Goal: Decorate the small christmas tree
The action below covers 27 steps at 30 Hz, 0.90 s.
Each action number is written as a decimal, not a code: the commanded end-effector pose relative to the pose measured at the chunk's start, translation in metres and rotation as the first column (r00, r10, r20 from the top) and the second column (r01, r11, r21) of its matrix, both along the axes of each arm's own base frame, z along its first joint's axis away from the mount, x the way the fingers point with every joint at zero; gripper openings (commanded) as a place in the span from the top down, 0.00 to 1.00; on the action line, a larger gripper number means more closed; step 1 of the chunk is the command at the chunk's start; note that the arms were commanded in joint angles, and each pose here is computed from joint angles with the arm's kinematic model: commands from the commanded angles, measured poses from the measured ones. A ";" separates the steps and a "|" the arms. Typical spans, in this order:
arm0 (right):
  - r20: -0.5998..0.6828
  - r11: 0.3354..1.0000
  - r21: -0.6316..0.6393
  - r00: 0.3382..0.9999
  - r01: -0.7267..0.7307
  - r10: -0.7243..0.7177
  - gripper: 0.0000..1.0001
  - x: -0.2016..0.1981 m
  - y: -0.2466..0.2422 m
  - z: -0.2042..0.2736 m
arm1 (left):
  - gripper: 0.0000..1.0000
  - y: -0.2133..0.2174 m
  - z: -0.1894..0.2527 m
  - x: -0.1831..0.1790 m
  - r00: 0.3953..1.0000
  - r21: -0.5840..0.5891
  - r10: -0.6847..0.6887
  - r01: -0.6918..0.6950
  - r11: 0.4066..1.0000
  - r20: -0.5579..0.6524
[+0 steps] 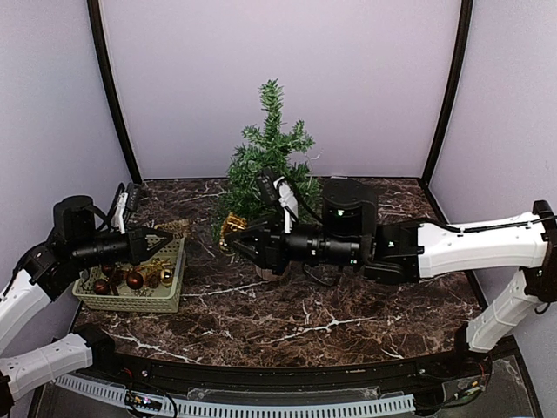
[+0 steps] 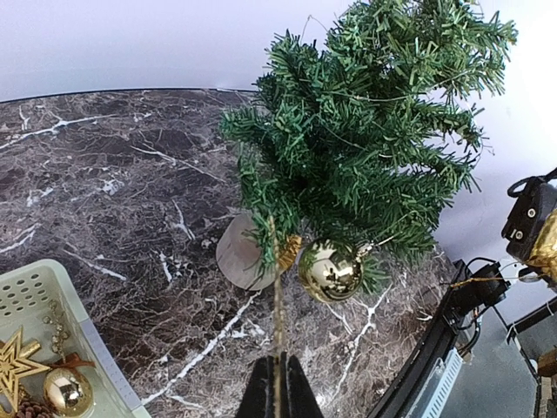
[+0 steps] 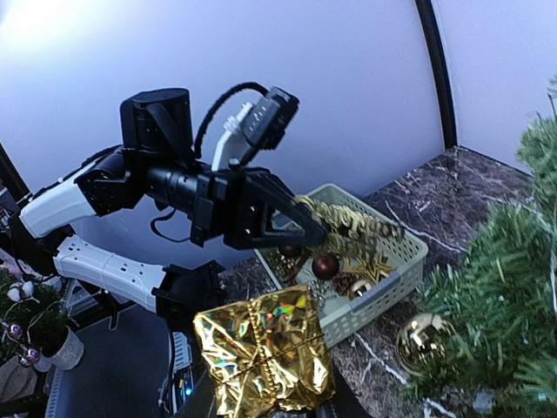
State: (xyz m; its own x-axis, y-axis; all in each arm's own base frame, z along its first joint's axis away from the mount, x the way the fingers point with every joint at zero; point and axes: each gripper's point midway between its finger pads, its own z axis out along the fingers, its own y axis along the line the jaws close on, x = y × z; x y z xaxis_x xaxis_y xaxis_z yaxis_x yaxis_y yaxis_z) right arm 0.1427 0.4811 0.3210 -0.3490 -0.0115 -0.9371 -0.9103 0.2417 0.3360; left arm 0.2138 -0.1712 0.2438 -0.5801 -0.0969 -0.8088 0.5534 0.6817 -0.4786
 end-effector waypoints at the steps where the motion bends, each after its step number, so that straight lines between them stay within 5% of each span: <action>1: -0.091 0.991 -0.121 0.993 0.061 -0.072 0.74 0.001 -0.022 -0.040 | 1.00 0.006 0.009 0.003 0.998 -0.022 0.047 -0.047 0.999 0.028; 15: -0.283 0.887 -0.446 0.922 0.118 -0.265 0.75 -0.009 -0.086 -0.174 | 1.00 -0.005 0.027 -0.010 0.993 -0.048 -0.056 0.061 0.997 0.104; 27: -0.266 0.628 -0.759 0.799 0.171 -0.539 0.75 -0.007 -0.153 -0.259 | 1.00 -0.013 0.039 -0.026 0.980 -0.055 -0.150 0.158 0.986 0.129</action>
